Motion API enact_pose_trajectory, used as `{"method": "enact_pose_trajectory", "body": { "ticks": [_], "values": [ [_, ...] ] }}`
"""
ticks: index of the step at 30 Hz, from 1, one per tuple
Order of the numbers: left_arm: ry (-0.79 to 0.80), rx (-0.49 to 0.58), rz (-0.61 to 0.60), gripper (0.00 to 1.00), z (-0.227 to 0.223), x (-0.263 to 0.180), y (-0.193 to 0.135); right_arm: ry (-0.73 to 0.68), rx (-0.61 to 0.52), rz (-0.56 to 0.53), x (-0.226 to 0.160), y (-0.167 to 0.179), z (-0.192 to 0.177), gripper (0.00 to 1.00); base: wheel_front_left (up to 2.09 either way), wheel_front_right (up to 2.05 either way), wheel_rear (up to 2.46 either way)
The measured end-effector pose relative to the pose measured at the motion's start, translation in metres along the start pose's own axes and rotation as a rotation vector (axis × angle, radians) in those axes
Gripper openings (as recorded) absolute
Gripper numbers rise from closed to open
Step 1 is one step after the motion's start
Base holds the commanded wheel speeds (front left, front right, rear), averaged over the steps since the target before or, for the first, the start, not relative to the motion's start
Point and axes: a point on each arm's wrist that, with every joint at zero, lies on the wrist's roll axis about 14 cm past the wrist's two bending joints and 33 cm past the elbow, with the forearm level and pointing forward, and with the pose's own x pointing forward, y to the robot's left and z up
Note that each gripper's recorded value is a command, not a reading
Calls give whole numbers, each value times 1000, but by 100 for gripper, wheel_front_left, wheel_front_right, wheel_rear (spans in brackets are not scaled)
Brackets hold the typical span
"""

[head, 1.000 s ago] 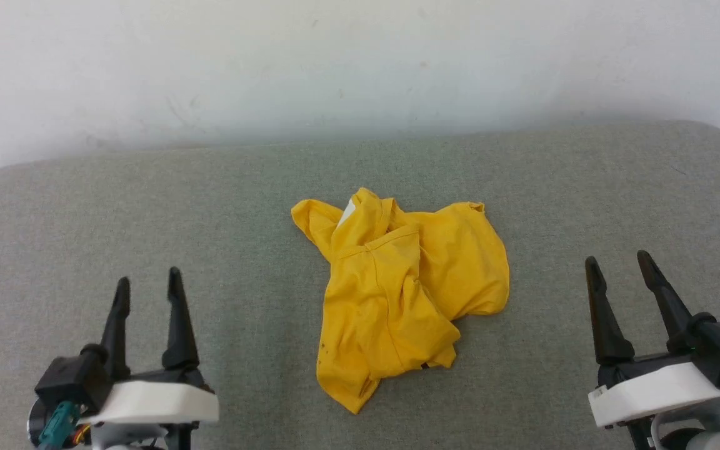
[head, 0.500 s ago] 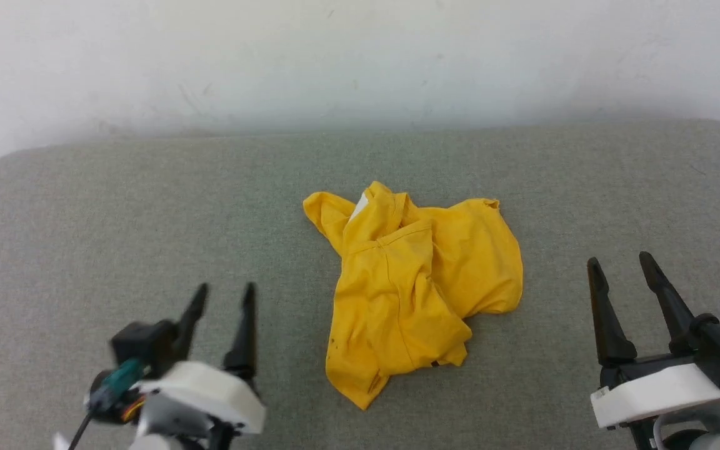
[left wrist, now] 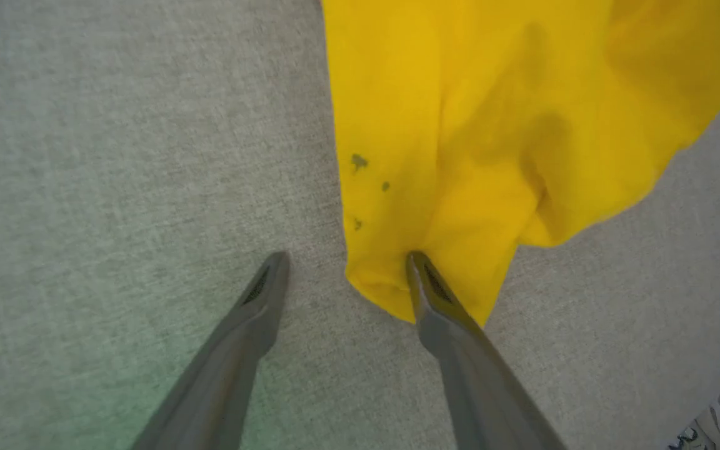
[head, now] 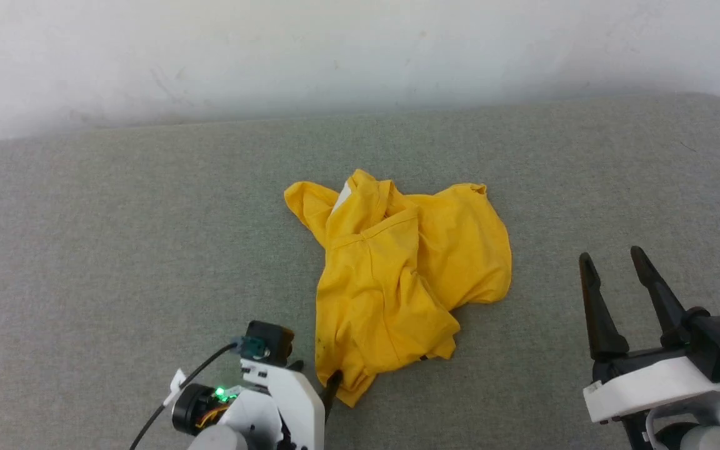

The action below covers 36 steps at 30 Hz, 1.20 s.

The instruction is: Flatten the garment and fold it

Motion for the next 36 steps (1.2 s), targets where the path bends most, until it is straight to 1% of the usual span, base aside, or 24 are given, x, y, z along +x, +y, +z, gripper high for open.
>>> {"method": "enact_pose_trajectory", "body": {
  "ticks": [4,6,8,10,13,17,20,22,25,27,30,32,33,34,35,36],
  "values": [
    [109,36,-7,100,-8,10,-3,16,6,-7,-1,-2,-5,100,0,0,0],
    [133,46,-15,0,-9,11,-5,13,7,-7,-1,-2,-6,100,0,0,0],
    [128,51,-17,0,-6,11,-4,12,9,-7,-1,-2,-6,100,0,0,0],
    [85,53,-14,0,3,9,-3,11,9,-8,-1,-2,-6,100,0,0,0],
    [-51,8,20,0,28,-3,4,6,14,-13,-1,-4,-5,100,0,0,0],
    [-277,-23,149,0,81,-41,41,5,16,-10,-1,-3,-6,100,0,0,0],
    [-362,-92,284,0,90,-76,76,-1,21,3,0,1,-4,100,0,0,0],
    [-373,-162,384,0,80,-97,100,-6,25,7,1,2,-2,100,0,0,0],
    [-325,-289,530,0,43,-123,134,-8,28,19,3,6,-2,100,0,0,0],
    [-264,-365,611,0,12,-137,153,-8,29,28,4,9,-2,100,0,0,0],
    [-170,-463,672,0,-30,-146,168,-6,30,32,5,10,-3,100,0,0,0],
    [-116,-510,682,0,-53,-146,170,-3,30,34,6,11,-4,100,0,0,0],
    [-101,-522,674,2,-58,-144,169,-1,31,35,6,11,-4,100,0,0,0],
    [-111,-518,667,41,-59,-143,168,-1,31,35,7,11,-4,100,0,0,0],
    [-140,-505,663,100,-54,-142,169,0,30,35,7,11,-5,100,0,0,0],
    [-190,-484,660,100,-45,-143,170,-1,29,35,7,11,-4,100,0,0,0]
  ]
}}
